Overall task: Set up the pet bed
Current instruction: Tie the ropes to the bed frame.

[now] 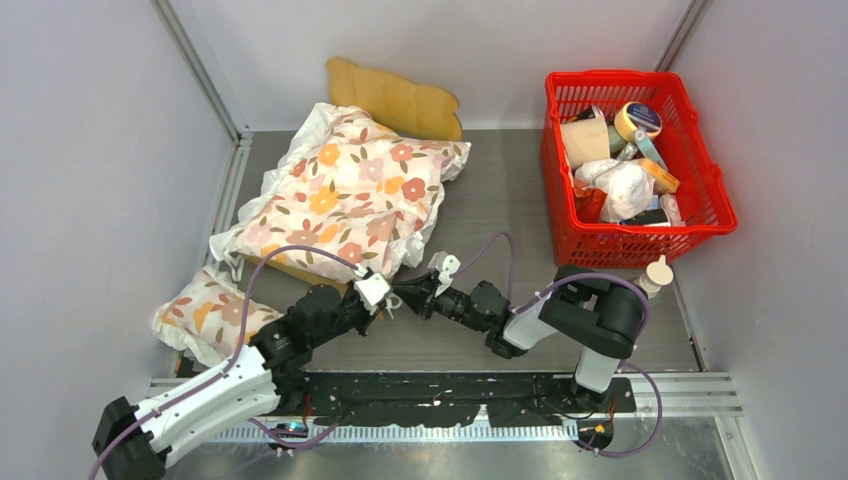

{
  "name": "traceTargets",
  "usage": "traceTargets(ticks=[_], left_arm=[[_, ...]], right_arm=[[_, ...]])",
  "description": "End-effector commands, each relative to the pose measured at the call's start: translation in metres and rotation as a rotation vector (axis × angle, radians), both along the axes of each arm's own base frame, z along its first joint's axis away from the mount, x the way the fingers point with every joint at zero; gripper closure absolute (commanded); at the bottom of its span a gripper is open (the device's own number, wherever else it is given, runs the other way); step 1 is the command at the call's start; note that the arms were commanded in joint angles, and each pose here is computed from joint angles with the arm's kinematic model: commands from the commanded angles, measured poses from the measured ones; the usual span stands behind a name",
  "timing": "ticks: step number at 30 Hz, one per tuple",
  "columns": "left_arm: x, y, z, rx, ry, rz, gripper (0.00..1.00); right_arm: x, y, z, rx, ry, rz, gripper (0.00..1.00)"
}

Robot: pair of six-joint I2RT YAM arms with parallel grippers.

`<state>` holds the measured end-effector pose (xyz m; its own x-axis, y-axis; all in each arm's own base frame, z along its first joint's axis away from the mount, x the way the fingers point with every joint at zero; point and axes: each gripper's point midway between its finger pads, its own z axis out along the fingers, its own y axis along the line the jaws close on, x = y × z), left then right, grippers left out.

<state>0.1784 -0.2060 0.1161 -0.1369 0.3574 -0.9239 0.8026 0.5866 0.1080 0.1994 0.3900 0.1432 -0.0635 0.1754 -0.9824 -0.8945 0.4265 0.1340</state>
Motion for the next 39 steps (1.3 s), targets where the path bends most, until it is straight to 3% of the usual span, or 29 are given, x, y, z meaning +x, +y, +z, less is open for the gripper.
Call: traceTargets(ticks=[1, 7, 14, 21, 26, 39], left_arm=[[0.010, -0.009, 0.035, -0.082, -0.084, 0.006, 1.00], [0.012, -0.008, 0.032, -0.084, -0.080, 0.026, 1.00], [0.013, -0.007, 0.033, -0.094, -0.075, 0.037, 1.00], [0.013, -0.007, 0.033, -0.086, -0.068, 0.037, 1.00], [0.013, -0.007, 0.034, -0.086, -0.072, 0.036, 1.00], [0.013, -0.006, 0.037, -0.085, -0.078, 0.034, 1.00]], right_arm=[[0.002, 0.003, -0.004, 0.007, 0.021, 0.000, 0.84], [0.004, -0.001, 0.007, 0.044, 0.039, -0.023, 0.80], [0.023, -0.020, 0.021, 0.101, 0.222, -0.169, 0.71], [0.033, -0.032, 0.004, 0.104, 0.302, -0.223, 0.72], [0.024, -0.027, 0.000, 0.123, 0.360, -0.145, 0.75], [-0.024, -0.022, 0.005, 0.207, 0.402, 0.107, 0.67]])
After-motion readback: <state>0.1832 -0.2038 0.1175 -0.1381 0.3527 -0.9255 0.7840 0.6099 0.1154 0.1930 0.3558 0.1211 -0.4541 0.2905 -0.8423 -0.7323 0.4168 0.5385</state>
